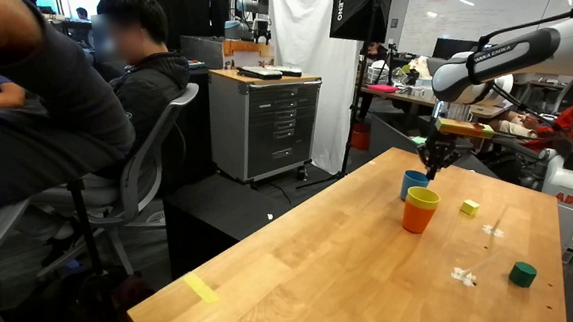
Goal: Stack up the cups
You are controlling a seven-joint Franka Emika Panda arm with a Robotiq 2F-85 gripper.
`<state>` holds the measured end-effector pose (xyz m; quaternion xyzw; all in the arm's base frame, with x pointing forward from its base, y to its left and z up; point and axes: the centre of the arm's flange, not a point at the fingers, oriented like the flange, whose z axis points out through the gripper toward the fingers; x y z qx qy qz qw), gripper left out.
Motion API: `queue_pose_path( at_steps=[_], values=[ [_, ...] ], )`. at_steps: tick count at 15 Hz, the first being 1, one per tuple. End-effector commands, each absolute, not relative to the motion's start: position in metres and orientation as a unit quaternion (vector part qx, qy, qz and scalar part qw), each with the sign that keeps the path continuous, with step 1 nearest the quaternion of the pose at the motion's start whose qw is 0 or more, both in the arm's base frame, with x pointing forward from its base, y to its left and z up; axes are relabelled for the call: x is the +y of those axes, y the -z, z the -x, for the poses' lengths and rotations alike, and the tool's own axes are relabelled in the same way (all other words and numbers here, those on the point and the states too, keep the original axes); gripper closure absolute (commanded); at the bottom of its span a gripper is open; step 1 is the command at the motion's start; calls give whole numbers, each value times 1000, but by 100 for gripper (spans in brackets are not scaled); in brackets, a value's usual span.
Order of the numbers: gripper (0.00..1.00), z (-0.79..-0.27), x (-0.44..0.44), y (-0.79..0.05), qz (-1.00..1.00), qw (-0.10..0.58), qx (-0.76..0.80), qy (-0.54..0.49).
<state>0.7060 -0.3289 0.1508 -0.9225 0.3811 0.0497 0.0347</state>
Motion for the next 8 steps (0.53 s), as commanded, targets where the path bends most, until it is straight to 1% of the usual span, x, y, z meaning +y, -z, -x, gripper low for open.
queue_pose_path(
  at_steps=[1,4,8],
  values=[
    [95,-726,-333,-153,920,29,386,-53],
    [96,-722,-332,-158,922,36,383,-55],
    [95,-711,-327,-172,926,49,371,-55]
  ],
)
